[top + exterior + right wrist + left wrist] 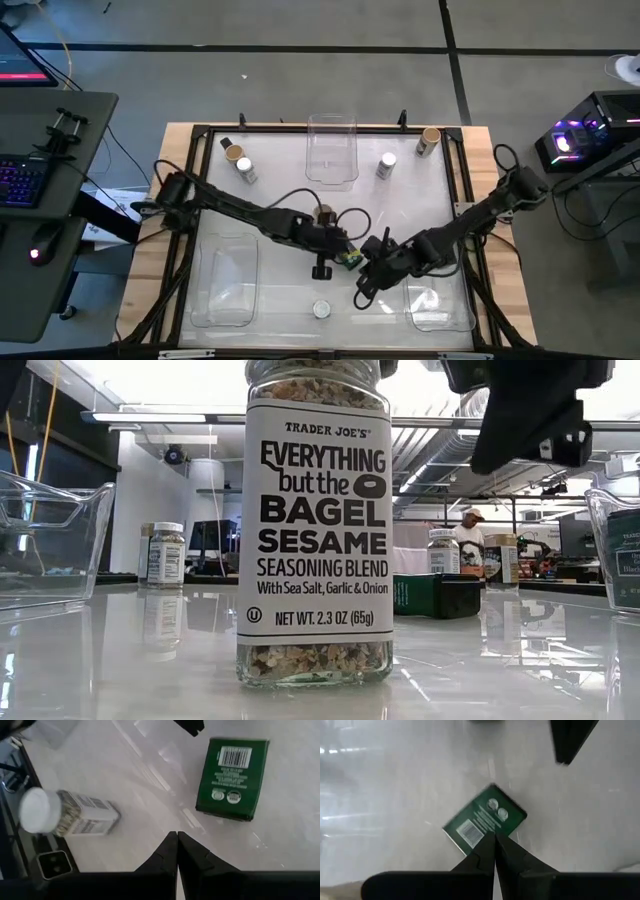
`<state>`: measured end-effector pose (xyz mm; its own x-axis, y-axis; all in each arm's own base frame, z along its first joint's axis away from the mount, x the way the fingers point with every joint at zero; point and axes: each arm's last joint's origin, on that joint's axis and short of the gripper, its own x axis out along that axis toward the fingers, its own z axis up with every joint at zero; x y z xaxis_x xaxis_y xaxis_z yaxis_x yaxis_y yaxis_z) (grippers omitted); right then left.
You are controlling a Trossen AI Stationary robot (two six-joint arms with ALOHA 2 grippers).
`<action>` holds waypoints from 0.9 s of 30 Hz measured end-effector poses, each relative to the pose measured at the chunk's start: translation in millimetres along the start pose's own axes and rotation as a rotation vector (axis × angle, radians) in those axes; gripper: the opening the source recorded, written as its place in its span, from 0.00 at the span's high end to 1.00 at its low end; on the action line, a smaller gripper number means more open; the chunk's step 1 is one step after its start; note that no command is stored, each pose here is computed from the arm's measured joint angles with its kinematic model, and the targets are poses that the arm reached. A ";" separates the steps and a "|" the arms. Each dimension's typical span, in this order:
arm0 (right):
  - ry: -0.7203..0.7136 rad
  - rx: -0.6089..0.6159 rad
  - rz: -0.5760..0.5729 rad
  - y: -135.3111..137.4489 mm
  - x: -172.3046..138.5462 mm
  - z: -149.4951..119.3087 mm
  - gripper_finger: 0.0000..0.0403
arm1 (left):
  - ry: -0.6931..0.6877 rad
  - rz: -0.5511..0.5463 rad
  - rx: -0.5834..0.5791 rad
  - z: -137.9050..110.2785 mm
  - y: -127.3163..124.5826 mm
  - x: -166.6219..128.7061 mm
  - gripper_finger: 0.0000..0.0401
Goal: Sort spices by type
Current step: Put the black spice can into the right transparent bin
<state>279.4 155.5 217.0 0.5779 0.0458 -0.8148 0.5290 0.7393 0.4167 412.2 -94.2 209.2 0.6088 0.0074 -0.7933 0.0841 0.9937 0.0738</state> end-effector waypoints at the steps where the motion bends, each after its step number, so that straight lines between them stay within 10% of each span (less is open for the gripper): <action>1: 0.007 -0.008 -0.007 -0.1 2.2 -1.7 1.00 | 0.009 0.004 0.002 -2.0 -0.7 6.1 1.00; 27: 0.088 -0.078 -0.157 -13.7 52.7 -11.4 1.00 | 0.082 0.240 0.005 -19.6 12.3 44.0 1.00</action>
<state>295.6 155.5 163.7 0.4336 -0.0186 -0.9009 0.5565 0.7919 0.2514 424.6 -79.5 163.3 0.5458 0.2524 -0.7990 -0.0516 0.9619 0.2686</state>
